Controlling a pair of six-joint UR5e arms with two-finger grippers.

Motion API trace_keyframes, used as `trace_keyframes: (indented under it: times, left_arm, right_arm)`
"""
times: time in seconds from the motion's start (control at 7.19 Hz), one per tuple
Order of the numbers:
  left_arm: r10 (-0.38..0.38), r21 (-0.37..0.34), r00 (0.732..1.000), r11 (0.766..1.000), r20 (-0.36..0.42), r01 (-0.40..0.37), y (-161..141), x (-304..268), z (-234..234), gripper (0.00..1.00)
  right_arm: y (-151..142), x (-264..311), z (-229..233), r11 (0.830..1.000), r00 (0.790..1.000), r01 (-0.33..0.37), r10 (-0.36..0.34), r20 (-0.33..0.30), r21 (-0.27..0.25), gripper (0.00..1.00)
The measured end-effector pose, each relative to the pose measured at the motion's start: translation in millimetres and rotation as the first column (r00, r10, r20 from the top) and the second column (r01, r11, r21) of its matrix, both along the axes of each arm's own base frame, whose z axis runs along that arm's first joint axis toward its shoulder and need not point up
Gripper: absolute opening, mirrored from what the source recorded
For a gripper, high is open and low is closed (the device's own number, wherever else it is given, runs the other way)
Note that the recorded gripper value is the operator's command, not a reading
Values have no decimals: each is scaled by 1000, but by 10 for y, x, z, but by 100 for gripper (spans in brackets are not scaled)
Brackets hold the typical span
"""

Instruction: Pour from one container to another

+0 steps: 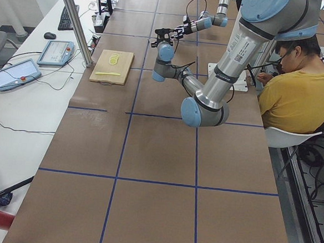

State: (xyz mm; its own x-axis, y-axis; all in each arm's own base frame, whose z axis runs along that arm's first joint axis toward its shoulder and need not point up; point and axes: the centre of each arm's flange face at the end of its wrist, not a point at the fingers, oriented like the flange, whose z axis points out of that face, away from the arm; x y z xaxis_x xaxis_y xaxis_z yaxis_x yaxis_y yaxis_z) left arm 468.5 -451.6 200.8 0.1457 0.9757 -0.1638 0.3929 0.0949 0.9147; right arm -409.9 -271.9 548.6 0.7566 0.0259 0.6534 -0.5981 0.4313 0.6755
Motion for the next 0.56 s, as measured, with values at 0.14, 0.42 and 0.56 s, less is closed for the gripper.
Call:
trace_keyframes:
  times: [0.14, 0.42, 0.56]
  left_arm:
    - [-1, 0, 1000, 1000, 0, 1, -1, 0, 0, 0]
    - [-1, 0, 1000, 1000, 0, 1, -1, 0, 0, 0]
    - [-1, 0, 1000, 1000, 0, 1, -1, 0, 0, 0]
  right_arm:
    - [-14, 11, 7, 1000, 1000, -3, 3, -2, 0, 85]
    - [-24, 9, 23, 1000, 1000, -9, 10, -6, 4, 52]
    - [-28, 5, 28, 1000, 1000, -12, 12, -7, 5, 32]
